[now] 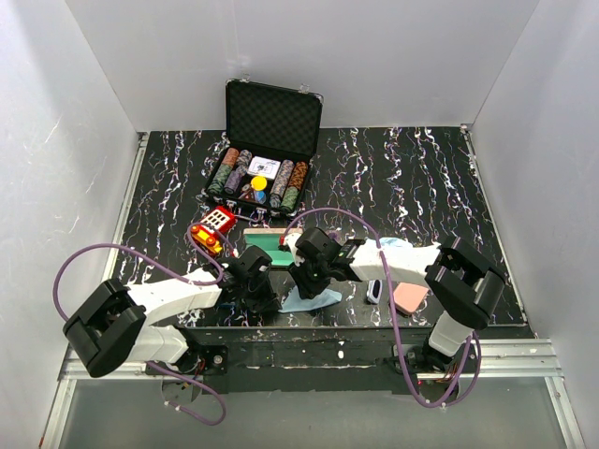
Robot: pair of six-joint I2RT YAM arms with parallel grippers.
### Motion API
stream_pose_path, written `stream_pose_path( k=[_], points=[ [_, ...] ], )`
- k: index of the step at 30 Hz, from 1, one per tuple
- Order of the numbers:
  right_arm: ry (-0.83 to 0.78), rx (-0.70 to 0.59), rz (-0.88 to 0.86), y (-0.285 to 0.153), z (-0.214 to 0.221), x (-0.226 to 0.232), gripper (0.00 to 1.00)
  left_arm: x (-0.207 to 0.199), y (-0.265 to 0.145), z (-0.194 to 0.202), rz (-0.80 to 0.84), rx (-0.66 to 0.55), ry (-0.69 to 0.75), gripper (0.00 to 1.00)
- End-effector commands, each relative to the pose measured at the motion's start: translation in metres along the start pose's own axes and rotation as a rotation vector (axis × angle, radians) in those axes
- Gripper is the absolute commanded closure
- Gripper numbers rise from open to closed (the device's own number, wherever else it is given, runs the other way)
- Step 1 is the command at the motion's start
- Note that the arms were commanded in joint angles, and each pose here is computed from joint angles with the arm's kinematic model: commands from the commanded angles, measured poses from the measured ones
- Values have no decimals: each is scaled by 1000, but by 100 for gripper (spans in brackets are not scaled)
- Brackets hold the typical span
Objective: Organize the sunglasses
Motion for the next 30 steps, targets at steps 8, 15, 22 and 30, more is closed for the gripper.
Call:
stream_pose_path(
  k=[8,15,22,30],
  points=[
    [-9,-68,112,-4,-8,-5,61,-5,-1,-3,18,-17,7,100],
    [-11,-44,154,0,-5,-10,60,-4,-1,-2,14,-13,7,100],
    [-18,2,115,2,1,-9,59,-4,1,-3,13,-13,3,100],
    [-72,21,189,17,6,1,66,-5,4,-3,11,-6,4,100]
  ],
)
Point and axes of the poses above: each gripper's point midway between its finger pads, its own y axis out along the fingers, its own x axis along the line the jaws close on, z = x × y, the point moved 10 cm from there along -y, back along the fingers, and after that the axes turned 6 degrees about y, right-handed, at the moved point
